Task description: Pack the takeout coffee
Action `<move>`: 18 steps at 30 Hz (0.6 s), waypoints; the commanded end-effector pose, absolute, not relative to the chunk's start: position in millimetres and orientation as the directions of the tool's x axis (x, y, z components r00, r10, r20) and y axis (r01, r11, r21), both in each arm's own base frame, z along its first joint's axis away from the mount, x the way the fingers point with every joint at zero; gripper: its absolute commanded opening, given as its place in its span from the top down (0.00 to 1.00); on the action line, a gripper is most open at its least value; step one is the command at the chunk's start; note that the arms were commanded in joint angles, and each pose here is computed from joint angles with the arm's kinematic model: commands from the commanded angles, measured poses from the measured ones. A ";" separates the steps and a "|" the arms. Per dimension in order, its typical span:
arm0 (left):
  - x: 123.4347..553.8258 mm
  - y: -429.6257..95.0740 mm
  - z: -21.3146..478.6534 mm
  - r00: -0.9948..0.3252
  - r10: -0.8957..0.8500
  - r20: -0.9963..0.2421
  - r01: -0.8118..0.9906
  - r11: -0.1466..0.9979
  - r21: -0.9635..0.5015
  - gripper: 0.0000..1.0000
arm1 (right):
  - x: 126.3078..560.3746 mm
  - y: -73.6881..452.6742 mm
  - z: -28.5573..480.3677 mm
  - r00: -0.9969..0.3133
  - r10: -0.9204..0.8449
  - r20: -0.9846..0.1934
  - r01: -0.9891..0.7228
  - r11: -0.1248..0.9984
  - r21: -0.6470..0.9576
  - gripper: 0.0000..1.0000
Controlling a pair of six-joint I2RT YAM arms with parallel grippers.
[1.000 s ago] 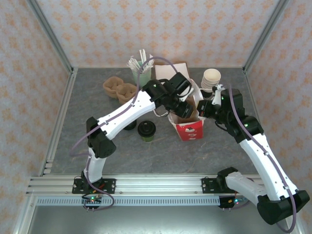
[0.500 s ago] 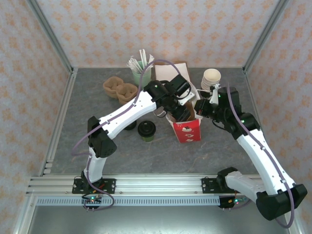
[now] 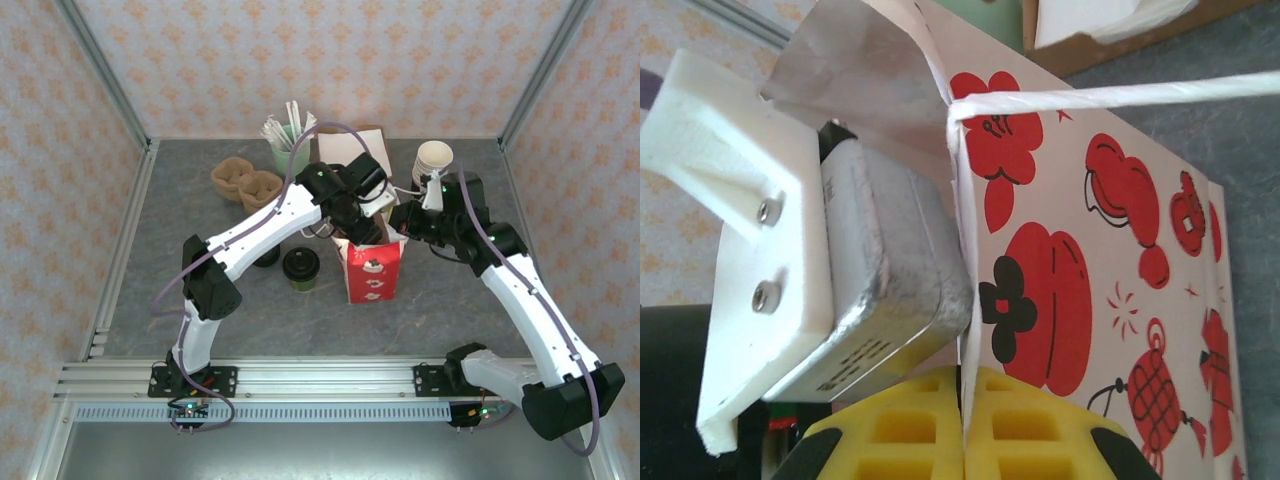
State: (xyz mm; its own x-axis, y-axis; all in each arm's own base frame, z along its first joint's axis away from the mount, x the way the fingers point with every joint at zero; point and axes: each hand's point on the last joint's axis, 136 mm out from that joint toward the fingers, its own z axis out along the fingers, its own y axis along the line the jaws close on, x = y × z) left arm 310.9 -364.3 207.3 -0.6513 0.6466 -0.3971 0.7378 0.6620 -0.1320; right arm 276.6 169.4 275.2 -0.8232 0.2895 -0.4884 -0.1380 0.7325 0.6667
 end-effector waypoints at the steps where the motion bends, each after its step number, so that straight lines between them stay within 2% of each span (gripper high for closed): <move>1: 312.9 -356.8 198.2 -0.634 0.682 -0.366 0.754 0.650 -0.094 0.51 | 269.9 186.5 304.2 -0.834 0.266 -0.484 -0.215 0.652 0.727 1.00; 6: 308.5 -349.7 187.6 -0.621 0.712 -0.328 0.769 0.634 -0.082 0.51 | 268.3 189.3 304.8 -0.858 0.245 -0.452 -0.212 0.631 0.746 1.00; 18: 298.4 -334.5 161.5 -0.683 0.677 -0.274 0.724 0.677 -0.132 0.51 | 265.6 170.3 288.5 -0.847 0.262 -0.462 -0.162 0.701 0.695 1.00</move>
